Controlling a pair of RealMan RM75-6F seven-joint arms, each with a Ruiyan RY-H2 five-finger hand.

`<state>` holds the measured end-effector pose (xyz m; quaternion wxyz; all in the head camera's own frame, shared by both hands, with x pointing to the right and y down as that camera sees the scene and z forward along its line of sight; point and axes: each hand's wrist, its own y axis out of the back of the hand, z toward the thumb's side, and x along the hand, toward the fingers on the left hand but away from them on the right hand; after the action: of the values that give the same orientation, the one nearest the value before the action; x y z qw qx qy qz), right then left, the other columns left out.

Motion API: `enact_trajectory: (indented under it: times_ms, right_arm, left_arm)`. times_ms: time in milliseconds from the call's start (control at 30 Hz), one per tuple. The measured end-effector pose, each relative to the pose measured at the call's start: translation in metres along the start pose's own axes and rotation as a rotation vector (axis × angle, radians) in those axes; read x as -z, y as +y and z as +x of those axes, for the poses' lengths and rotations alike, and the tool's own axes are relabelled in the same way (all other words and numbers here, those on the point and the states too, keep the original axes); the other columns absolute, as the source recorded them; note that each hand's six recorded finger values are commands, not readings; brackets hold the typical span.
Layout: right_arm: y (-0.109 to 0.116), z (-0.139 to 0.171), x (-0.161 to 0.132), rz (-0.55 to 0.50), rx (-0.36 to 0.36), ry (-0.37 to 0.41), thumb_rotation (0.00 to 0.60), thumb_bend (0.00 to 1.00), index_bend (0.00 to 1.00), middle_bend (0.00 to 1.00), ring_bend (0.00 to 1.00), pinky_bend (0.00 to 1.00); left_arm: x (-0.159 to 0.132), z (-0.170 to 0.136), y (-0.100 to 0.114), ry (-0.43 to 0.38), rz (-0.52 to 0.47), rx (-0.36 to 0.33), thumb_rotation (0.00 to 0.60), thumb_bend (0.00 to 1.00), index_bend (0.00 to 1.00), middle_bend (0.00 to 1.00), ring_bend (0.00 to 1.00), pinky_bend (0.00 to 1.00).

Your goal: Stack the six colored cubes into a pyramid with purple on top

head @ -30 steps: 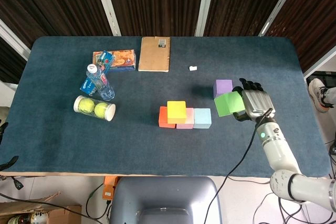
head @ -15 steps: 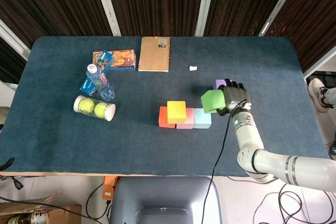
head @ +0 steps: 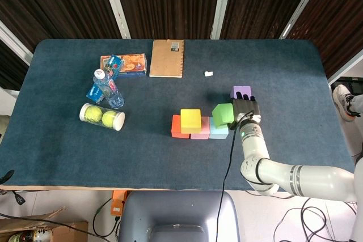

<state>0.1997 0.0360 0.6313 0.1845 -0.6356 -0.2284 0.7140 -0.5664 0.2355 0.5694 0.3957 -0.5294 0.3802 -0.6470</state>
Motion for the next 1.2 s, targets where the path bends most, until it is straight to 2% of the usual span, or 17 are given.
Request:
enact_trajectory:
  times_ms: [400,800,967,1200]
  right_arm:
    - [-0.006,0.0,-0.014,0.002,-0.017,0.001,0.6,0.27,0.51,0.01,0.0,0.0]
    - [-0.009,0.0,-0.022,0.013,-0.02,0.007,0.6,0.27,0.45,0.0,0.0,0.0]
    - [-0.012,0.0,-0.025,0.021,-0.027,0.01,0.6,0.27,0.26,0.0,0.0,0.0]
    - [-0.014,0.0,-0.029,0.015,-0.035,0.026,0.6,0.27,0.11,0.0,0.0,0.0]
  left_arm:
    - [0.005,-0.003,0.001,0.005,-0.007,-0.009,0.573,0.16,0.11,0.05,0.0,0.09]
    - [0.01,-0.005,0.001,0.018,-0.015,-0.01,0.576,0.16,0.11,0.05,0.0,0.09]
    - [0.011,-0.006,0.001,0.018,-0.017,-0.011,0.575,0.16,0.11,0.05,0.0,0.09]
    - [0.012,-0.007,0.002,0.022,-0.02,-0.015,0.574,0.16,0.11,0.05,0.0,0.09]
